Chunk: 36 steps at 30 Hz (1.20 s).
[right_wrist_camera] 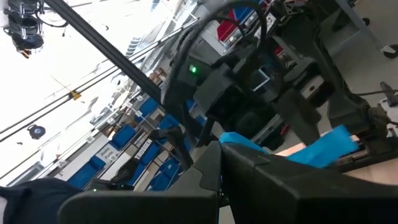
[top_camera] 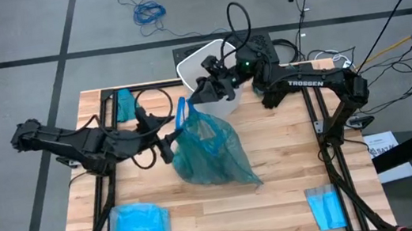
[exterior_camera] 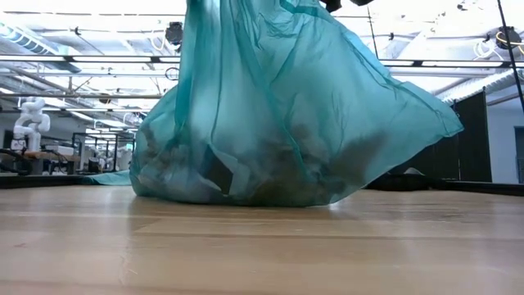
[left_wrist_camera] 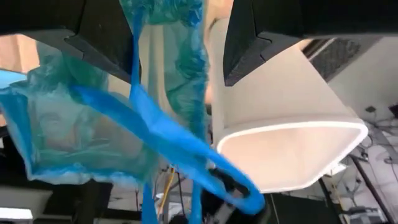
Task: Place trash/remove bag and relplace
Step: Close the blue trash bag
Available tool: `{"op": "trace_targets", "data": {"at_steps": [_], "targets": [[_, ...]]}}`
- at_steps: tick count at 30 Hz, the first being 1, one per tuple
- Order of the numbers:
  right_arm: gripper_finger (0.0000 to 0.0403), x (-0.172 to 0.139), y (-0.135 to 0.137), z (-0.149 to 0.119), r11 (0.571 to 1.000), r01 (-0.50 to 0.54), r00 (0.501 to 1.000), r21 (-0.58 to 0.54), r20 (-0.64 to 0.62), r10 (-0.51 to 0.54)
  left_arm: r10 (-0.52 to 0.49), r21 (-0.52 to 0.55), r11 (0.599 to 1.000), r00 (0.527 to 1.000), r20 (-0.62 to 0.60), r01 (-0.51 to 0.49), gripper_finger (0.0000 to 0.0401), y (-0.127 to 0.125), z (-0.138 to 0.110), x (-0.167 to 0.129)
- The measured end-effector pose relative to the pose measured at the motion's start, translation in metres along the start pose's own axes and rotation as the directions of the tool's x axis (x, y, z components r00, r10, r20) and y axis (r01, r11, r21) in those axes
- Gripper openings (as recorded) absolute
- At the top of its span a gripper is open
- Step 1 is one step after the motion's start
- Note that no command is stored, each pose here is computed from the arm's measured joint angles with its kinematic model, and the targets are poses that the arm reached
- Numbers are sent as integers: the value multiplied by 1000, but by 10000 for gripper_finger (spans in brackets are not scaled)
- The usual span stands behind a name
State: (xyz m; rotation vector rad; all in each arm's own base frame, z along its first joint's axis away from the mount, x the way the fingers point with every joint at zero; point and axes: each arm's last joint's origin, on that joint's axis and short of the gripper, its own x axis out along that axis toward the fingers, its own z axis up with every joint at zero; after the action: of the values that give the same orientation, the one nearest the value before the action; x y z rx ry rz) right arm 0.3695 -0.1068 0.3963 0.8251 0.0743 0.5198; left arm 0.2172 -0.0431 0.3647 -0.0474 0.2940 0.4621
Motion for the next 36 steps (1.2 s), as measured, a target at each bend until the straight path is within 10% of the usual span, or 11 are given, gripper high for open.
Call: {"op": "trace_targets", "data": {"at_steps": [19,36], "targets": [[0,6,3,-6,1000,-10,1000,5,-23,10,-80,46,996,997,20,79,221,20,11,31],[0,6,3,-6,1000,-4,1000,-8,-19,4,-259,-140,958,964,-54,249,221,20,38,-12]]}}
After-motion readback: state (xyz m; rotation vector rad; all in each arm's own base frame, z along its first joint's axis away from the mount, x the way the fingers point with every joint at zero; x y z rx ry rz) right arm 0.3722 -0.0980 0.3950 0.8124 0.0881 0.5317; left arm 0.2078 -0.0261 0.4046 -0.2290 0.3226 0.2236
